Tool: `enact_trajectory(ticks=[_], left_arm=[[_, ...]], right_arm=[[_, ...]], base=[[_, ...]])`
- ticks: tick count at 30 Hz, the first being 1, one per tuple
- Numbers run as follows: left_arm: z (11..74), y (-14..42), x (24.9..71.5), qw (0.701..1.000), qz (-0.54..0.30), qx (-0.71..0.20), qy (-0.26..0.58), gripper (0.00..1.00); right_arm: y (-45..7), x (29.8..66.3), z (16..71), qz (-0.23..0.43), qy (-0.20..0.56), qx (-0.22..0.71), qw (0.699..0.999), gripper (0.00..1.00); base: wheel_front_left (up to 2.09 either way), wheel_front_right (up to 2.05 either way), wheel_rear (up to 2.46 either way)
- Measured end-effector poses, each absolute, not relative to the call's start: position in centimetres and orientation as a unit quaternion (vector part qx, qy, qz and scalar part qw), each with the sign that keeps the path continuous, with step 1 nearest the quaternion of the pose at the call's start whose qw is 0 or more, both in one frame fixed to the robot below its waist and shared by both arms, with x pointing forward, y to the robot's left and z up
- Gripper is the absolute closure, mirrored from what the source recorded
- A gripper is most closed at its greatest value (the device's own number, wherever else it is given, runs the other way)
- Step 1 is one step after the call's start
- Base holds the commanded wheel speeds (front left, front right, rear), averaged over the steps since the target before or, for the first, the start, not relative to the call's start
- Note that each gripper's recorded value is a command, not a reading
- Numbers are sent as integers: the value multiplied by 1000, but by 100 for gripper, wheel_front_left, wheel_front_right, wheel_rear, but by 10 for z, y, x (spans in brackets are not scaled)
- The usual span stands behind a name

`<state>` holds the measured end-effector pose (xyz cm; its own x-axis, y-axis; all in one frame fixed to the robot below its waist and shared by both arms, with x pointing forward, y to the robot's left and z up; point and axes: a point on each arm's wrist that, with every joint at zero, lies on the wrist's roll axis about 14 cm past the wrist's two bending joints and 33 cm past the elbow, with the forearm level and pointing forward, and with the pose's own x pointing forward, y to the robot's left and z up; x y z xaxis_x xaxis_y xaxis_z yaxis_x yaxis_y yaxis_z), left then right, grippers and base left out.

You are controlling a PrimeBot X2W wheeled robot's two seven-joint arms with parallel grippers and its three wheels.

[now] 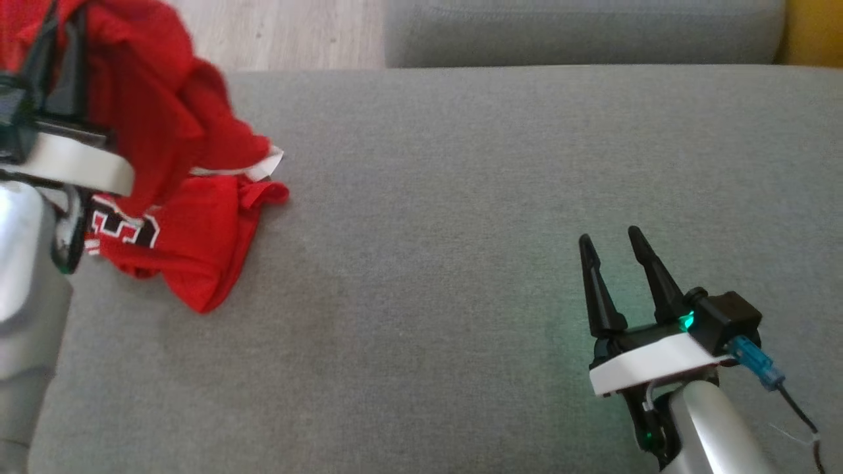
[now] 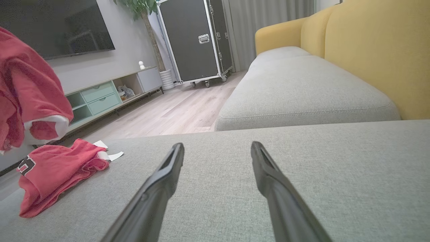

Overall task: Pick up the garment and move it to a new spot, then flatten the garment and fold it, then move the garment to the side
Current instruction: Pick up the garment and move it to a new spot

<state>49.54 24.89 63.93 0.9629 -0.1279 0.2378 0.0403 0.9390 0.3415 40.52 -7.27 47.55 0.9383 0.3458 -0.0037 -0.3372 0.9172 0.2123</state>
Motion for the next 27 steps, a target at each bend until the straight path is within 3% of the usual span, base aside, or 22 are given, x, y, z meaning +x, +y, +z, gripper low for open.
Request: enact_trajectory(ticks=[11,17,22,23,24,25,26,27], left_arm=[[611,116,497,958,-209,175,-91,100],[551,39,498,927,-322,194,-4,100],[536,-18,512,898,-386,210,4,100],[535,-31,516,892,-399,212,3,90],[533,-44,519,887,-411,211,3,40],[533,-44,519,887,-411,211,3,40],[532,-56,521,883,-420,208,3,0],[532,-68,522,881,-429,201,-2,0]], right_arm=[[-109,399,484,124,5,115,986,0],[-136,402,494,86,-12,120,989,0],[-162,402,498,49,-20,130,990,0],[-168,402,498,41,-20,131,990,0],[-173,400,496,33,-18,131,991,0],[-173,400,496,33,-18,131,991,0],[-177,399,494,26,-15,132,991,0],[-181,397,492,20,-12,130,991,0]], base=[[0,0,0],[0,0,0],[0,0,0],[0,0,0],[0,0,0],[0,0,0],[0,0,0],[0,0,0]])
